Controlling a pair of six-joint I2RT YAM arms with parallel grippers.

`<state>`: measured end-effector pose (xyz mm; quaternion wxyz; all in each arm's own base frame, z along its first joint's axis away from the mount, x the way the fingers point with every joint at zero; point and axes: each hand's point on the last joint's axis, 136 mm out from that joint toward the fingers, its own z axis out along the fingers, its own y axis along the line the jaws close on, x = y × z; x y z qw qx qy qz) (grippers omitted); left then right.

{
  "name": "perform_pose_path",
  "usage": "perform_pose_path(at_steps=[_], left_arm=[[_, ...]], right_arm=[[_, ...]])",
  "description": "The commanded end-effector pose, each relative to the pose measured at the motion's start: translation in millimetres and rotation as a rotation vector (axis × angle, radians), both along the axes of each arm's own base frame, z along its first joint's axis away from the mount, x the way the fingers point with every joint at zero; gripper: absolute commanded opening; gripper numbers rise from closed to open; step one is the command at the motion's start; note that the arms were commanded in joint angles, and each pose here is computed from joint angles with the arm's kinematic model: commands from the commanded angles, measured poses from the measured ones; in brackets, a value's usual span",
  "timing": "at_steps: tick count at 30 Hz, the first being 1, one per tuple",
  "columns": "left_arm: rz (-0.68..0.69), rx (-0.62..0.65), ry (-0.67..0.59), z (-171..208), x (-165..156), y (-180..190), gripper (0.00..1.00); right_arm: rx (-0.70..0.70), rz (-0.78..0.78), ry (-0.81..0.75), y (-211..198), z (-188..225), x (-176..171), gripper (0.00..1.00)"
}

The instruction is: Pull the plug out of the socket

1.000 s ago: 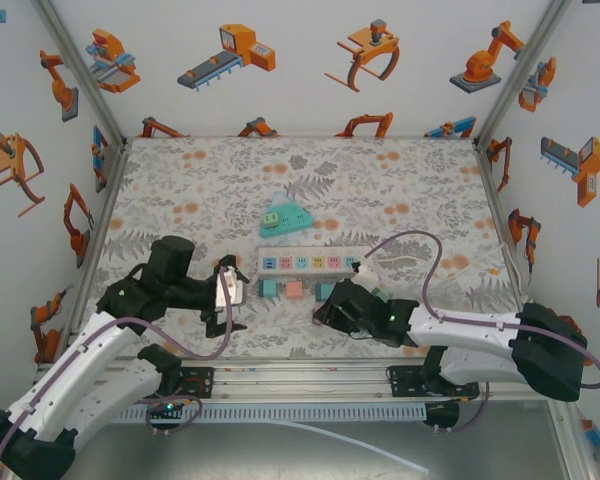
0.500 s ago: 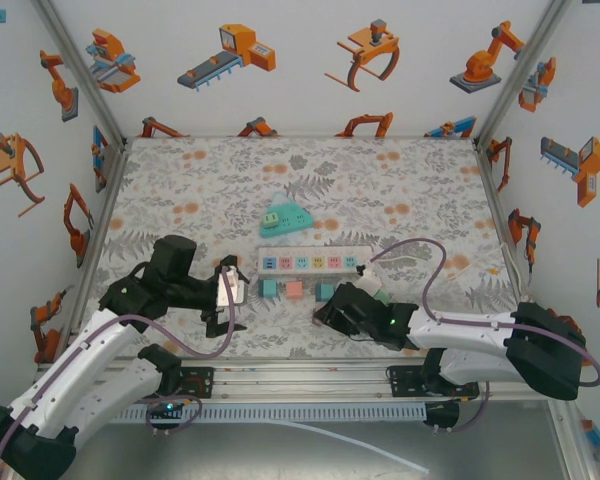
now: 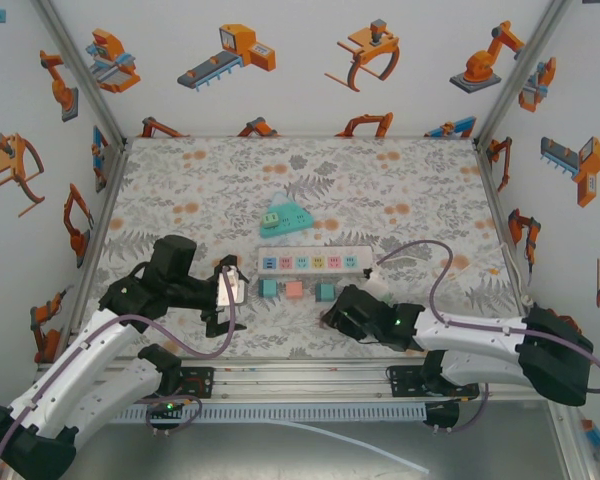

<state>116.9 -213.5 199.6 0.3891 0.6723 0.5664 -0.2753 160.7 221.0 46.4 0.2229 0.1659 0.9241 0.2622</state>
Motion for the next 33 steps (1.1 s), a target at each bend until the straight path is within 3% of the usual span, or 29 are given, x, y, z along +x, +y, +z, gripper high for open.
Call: perform_pose_path(at_steps=[1,17,21,25,29,33], left_arm=[[-0.012,0.005,-0.002,-0.6,-2.2,0.7,0.97],[0.068,-0.049,0.038,10.7,10.7,-6.3,0.97],[0.299,-0.134,0.111,25.4,47.6,-11.7,0.97],[0.502,-0.164,0.212,31.6,81.8,-11.2,0.97],[0.737,-0.158,0.338,32.5,120.6,-5.3,0.97],[0.899,-0.149,0.445,28.6,151.9,-5.0,0.97]], right_arm=[[-0.062,-0.011,-0.035,-13.7,9.9,1.9,0.45],[-0.124,0.103,-0.120,0.8,32.5,11.4,0.46],[-0.158,0.119,-0.174,-1.1,49.6,17.6,0.46],[-0.236,0.177,-0.337,-2.1,83.8,35.6,0.46],[-0.353,0.266,-0.515,1.3,123.8,66.7,0.48],[-0.363,0.354,-0.588,15.1,154.4,102.1,0.50]])
